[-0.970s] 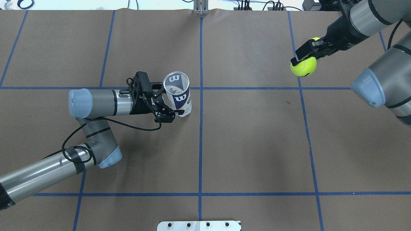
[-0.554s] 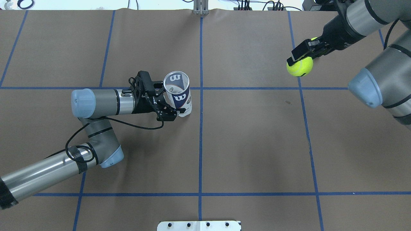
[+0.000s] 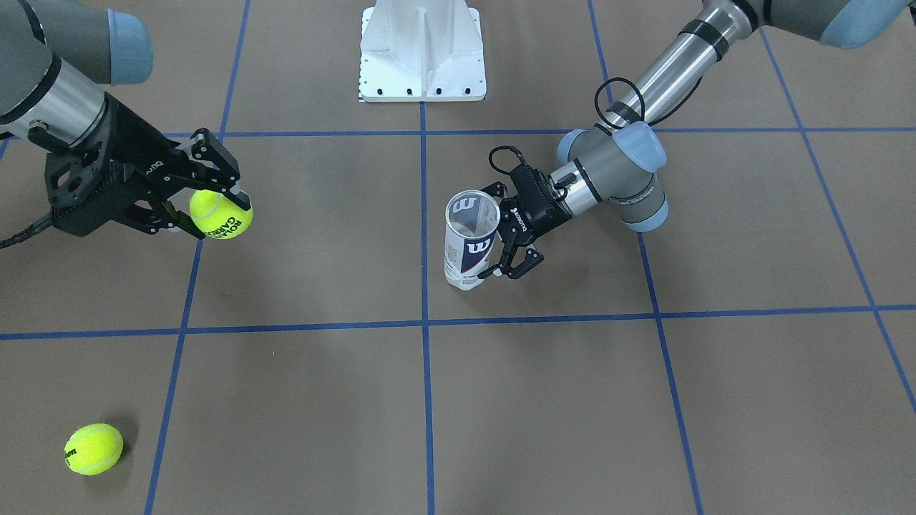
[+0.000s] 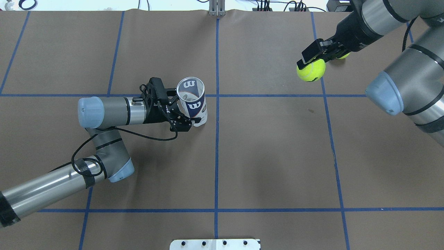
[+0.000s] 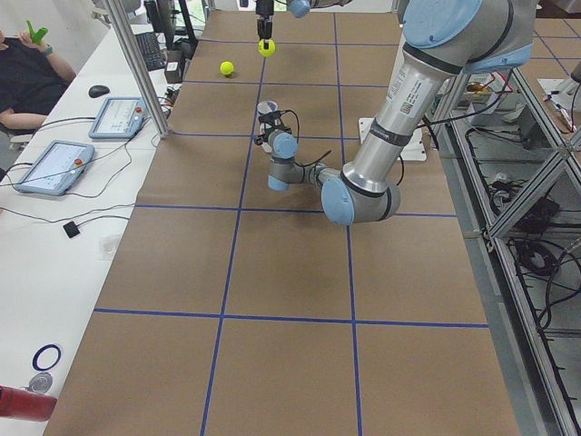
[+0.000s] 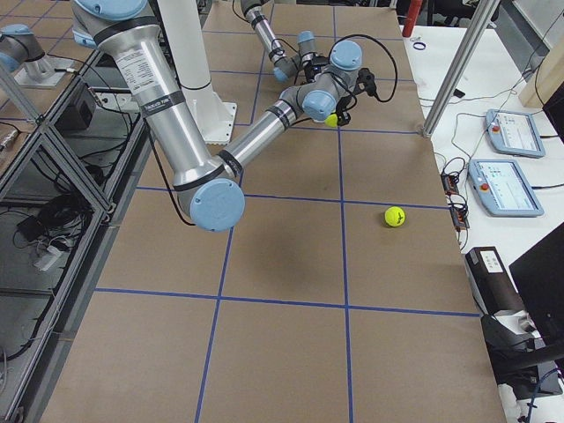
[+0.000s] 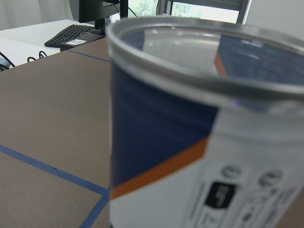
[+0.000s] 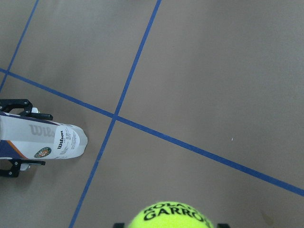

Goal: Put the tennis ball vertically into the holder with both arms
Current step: 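Carry the ball with the right gripper over the can's open top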

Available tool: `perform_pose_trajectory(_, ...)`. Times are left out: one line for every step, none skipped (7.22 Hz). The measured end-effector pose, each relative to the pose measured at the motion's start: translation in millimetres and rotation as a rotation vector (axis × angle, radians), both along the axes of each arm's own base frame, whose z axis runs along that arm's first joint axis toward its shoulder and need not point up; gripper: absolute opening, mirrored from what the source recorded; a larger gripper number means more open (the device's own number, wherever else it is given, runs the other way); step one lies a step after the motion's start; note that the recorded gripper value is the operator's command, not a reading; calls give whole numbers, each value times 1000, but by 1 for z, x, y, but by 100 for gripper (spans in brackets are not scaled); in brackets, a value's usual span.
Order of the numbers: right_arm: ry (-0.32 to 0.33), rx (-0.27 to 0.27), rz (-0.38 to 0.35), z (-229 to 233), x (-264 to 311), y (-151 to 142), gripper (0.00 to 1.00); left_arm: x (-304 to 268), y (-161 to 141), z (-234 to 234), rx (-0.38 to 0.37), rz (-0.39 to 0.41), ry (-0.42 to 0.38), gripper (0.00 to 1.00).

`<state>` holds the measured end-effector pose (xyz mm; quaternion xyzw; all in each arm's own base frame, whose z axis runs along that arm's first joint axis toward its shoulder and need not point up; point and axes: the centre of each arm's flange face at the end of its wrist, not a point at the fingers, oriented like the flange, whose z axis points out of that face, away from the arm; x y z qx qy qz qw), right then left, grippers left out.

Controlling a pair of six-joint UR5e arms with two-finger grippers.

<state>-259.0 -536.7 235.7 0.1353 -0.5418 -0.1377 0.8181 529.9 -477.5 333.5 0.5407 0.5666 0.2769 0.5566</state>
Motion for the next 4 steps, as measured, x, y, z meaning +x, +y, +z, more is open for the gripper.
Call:
perform_pose_trajectory(-8, 6, -5, -7, -3, 3, 0, 1, 0, -3, 2, 0, 3, 99)
perform_pose_trajectory(-19, 5, -7, -17, -7, 6, 0, 2, 0, -6, 4, 0, 6, 99)
perform_pose_trajectory(-29, 3, -10, -27, -13, 8, 0, 3, -1, -7, 4, 0, 7, 99)
perform_pose_trajectory(-36, 4, -19, -34, -21, 12, 0, 3, -1, -6, 3, 0, 5, 99)
